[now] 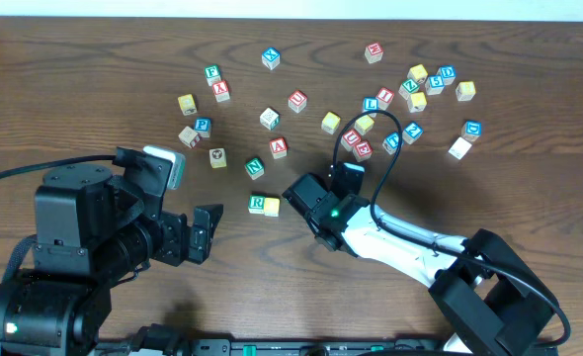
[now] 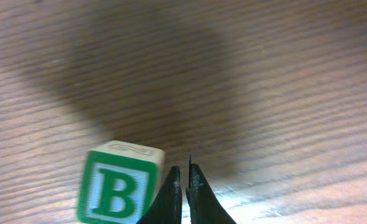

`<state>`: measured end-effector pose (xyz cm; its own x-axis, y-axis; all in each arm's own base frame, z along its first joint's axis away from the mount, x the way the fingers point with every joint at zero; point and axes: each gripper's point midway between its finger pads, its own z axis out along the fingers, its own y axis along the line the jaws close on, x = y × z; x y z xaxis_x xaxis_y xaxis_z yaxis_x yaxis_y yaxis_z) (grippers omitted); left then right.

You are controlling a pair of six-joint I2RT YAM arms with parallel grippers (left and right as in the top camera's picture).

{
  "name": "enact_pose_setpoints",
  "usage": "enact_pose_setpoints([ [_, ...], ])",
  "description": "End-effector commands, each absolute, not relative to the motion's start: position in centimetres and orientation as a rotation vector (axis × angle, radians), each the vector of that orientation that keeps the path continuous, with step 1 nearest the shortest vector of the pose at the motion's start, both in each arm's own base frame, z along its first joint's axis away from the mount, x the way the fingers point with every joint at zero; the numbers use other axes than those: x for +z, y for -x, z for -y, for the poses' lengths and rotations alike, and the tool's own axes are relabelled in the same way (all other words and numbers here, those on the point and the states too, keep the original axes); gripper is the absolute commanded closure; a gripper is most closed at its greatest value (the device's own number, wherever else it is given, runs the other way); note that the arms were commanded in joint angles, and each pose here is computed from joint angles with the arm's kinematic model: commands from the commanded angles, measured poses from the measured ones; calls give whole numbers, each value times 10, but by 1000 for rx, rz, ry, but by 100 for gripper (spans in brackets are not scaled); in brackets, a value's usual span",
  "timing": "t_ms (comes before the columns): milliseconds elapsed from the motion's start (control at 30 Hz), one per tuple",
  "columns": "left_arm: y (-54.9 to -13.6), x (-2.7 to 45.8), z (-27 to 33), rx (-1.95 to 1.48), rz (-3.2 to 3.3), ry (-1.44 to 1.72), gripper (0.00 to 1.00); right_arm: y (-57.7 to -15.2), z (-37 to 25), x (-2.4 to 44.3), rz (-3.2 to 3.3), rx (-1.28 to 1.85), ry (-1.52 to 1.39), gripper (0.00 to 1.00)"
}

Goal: Spell out ROBOT

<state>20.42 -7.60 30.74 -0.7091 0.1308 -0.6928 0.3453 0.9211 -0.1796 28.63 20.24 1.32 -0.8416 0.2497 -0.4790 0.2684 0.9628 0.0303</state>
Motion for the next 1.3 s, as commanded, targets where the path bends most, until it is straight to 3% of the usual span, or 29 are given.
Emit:
enact_pose_setpoints([
  [0,-203,309,77,-395,-2349,-342,2,-288,-203,10,-2620,-63,-291,99],
  [900,-203,309,77,-395,-2349,-342,2,-300,-256,18,-2601,152,227,99],
  [1267,-203,309,77,-395,-2348,-342,2,-294,-265,18,-2606,186,288,99],
])
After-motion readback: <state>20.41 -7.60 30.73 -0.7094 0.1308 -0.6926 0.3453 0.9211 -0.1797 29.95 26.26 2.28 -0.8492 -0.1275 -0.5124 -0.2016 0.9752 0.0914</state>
